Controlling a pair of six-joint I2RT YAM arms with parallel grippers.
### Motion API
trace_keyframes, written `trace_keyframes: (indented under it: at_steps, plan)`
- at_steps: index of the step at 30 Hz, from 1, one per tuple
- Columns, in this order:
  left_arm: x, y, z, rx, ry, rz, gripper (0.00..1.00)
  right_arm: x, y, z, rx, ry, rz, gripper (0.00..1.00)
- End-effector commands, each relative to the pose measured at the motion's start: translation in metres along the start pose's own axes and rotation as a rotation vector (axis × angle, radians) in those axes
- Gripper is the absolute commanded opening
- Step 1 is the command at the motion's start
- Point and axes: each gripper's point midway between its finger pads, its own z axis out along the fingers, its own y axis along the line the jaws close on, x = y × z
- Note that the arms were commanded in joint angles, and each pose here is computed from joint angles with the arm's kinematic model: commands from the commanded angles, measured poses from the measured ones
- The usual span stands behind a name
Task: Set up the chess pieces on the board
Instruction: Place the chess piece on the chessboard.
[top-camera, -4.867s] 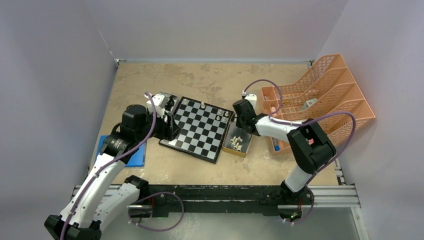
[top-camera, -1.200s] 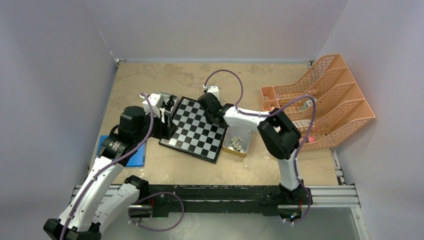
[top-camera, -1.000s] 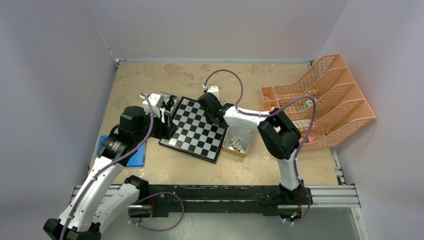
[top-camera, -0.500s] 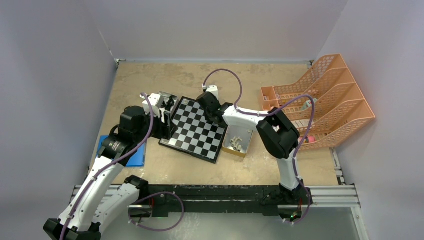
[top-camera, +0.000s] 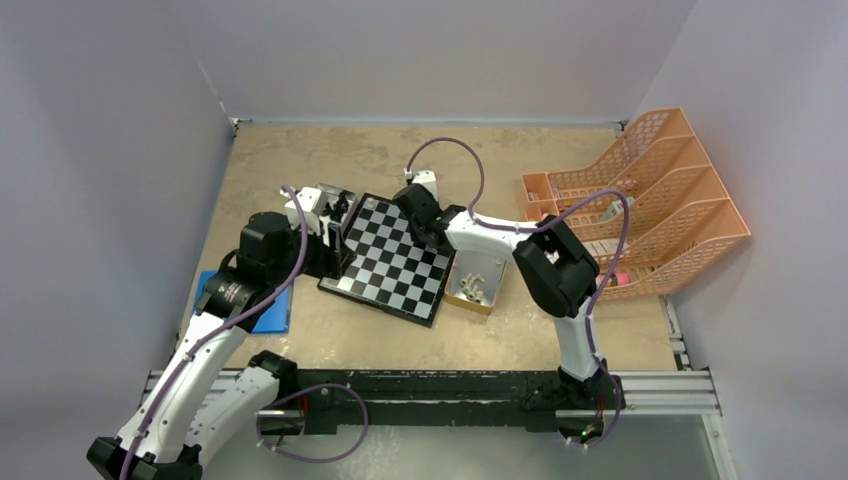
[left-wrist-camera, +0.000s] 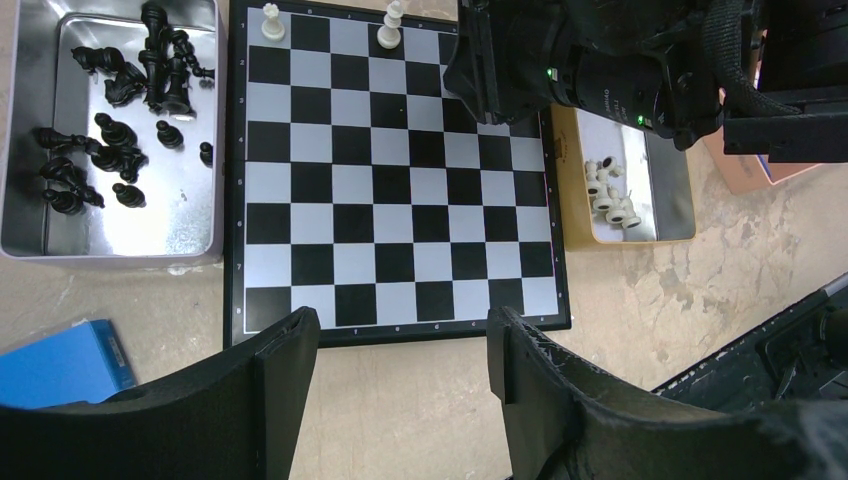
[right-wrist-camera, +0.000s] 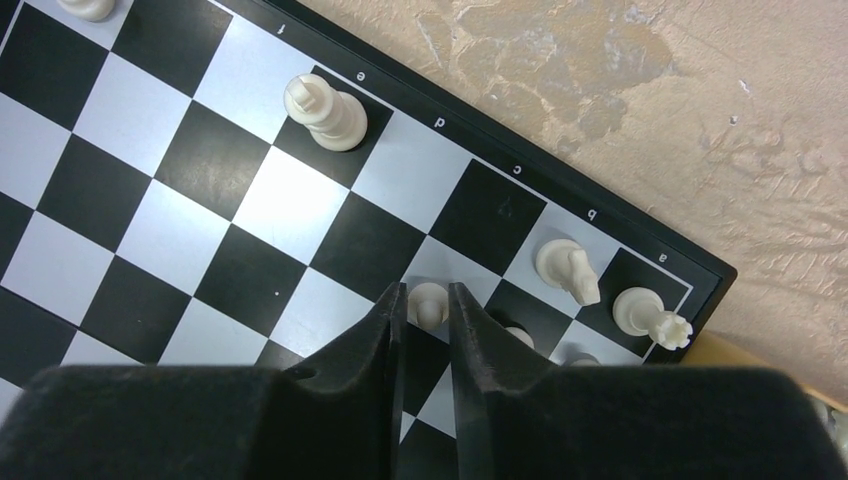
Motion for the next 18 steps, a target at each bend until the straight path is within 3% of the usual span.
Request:
trace_keyframes:
  at_steps: [1, 7, 18]
  plan:
    - [-0.009, -0.001, 0.0, 0.003, -0.033, 0.0, 0.63, -0.025, 0.003, -0.007, 0.0, -0.048, 0.003, 0.29]
    - [-0.007, -0.001, 0.002, 0.001, -0.023, -0.002, 0.63, -0.046, 0.005, -0.021, -0.014, -0.081, 0.004, 0.37]
    - [-0.007, 0.0, 0.002, -0.006, -0.023, -0.002, 0.63, -0.068, -0.003, -0.077, -0.088, -0.136, 0.059, 0.39]
